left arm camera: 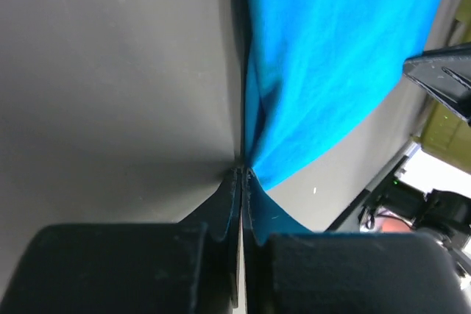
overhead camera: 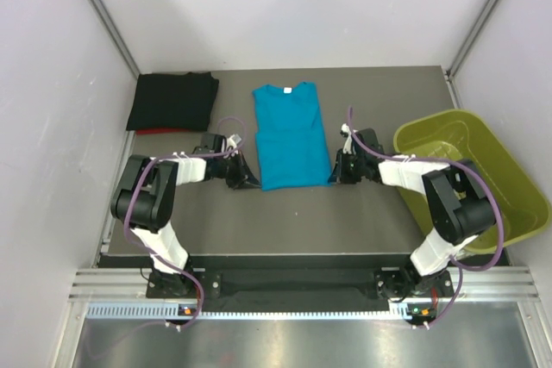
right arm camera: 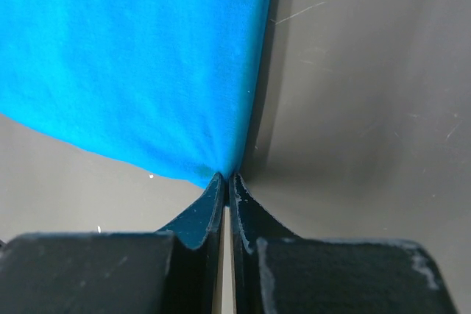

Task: Fold and stack the t-shirts
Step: Fold the tshirt

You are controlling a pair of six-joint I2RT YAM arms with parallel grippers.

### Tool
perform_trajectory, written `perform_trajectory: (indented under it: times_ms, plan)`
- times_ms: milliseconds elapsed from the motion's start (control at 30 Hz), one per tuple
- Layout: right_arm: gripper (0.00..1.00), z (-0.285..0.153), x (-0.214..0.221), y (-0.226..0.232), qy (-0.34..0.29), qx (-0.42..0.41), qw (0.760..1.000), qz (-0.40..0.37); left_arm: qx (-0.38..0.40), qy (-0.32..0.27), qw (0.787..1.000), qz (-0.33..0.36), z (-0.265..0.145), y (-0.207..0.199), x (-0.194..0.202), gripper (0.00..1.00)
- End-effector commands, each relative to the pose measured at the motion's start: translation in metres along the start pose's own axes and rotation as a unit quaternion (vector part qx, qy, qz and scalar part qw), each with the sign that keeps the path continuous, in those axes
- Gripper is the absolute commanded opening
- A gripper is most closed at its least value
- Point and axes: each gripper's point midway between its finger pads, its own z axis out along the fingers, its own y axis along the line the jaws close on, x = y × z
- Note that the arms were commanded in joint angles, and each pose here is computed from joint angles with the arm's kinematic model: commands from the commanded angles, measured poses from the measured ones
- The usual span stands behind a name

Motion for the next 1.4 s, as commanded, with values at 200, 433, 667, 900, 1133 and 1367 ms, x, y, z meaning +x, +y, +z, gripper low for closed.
perform_trajectory:
  times_ms: [200, 433, 667, 900, 1133, 1367]
  plan:
    - [0.0, -0.012, 0.054, -0.003, 0.049, 0.008, 0.999, -0.011, -0.099, 0.014, 0.995, -0.01, -0.015, 0.02, 0.016, 0.0]
    - [0.05, -0.031, 0.084, -0.011, 0.04, 0.015, 0.999, 0.001, -0.06, -0.018, 0.998, 0.008, -0.035, -0.003, 0.031, 0.11]
    - [0.13, -0.036, 0.093, -0.013, 0.035, 0.014, 0.999, 0.008, 0.03, -0.015, 0.998, 0.051, -0.031, -0.035, 0.037, 0.42]
    - [0.16, -0.036, 0.092, -0.012, 0.03, 0.014, 0.999, 0.009, 0.013, 0.008, 0.999, 0.041, -0.009, -0.016, 0.049, 0.43]
    - [0.15, -0.036, 0.092, -0.013, 0.03, 0.015, 0.999, 0.01, -0.011, 0.017, 0.999, 0.028, 0.003, -0.001, 0.057, 0.42]
    - [0.0, -0.037, 0.095, -0.017, 0.035, 0.025, 0.999, 0.008, -0.021, 0.027, 0.999, 0.011, 0.006, 0.003, 0.06, 0.0]
